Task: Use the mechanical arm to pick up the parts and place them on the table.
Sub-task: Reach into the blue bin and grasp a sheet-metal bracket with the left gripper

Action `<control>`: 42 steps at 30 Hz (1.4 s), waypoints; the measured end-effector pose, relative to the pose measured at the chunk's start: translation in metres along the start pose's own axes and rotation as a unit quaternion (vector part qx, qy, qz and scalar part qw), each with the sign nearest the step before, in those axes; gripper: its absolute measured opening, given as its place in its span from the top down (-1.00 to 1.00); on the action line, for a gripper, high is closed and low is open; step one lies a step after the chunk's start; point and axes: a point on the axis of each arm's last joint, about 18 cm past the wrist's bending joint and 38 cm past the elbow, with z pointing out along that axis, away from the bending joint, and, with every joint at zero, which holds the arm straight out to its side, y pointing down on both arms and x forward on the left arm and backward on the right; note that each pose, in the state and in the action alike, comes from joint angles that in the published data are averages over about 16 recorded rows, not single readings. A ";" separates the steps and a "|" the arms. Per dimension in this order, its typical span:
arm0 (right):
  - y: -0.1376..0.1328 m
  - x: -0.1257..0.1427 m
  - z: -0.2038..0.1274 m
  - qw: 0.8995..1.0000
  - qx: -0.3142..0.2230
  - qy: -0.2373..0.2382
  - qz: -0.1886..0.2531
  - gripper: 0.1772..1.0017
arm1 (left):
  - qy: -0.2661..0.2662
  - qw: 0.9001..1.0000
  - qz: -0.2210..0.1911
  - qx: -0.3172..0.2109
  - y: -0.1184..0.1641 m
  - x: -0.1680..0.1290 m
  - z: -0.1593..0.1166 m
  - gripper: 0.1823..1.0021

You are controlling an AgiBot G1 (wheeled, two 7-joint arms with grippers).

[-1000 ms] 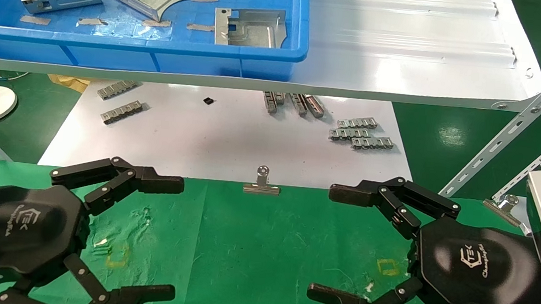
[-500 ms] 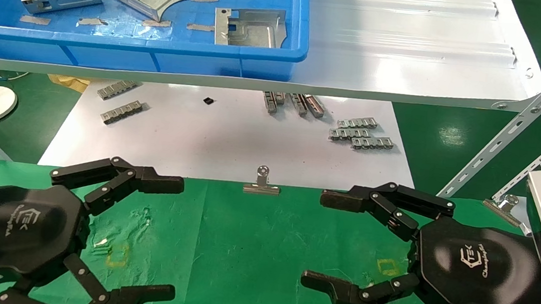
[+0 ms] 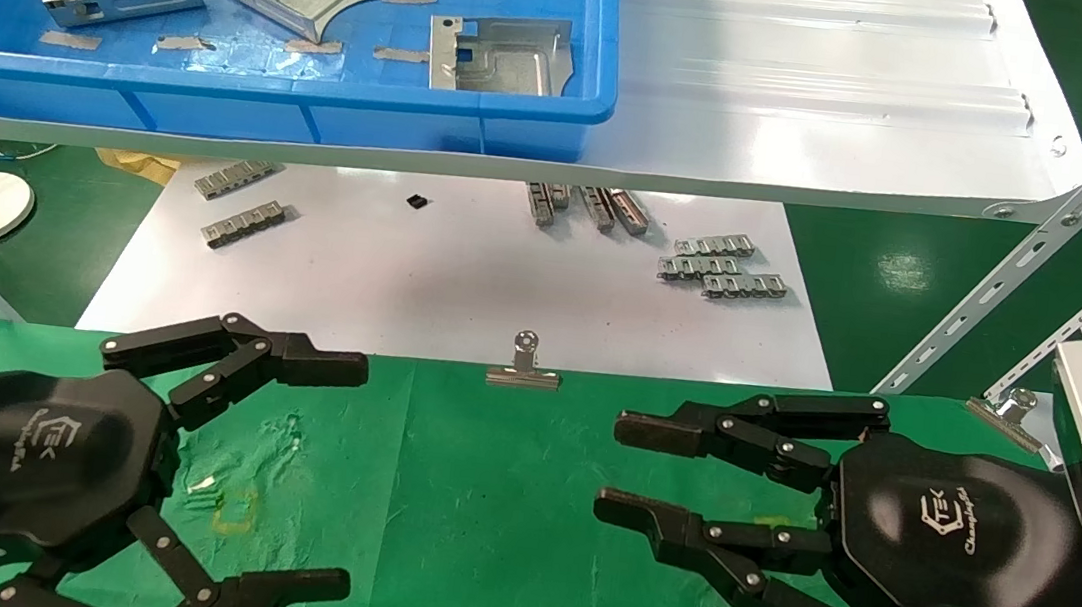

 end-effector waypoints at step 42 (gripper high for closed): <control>0.000 0.000 0.000 1.000 0.000 0.000 0.000 0.97 | -0.193 0.980 0.045 -0.008 -0.106 -0.180 0.029 -1.00</control>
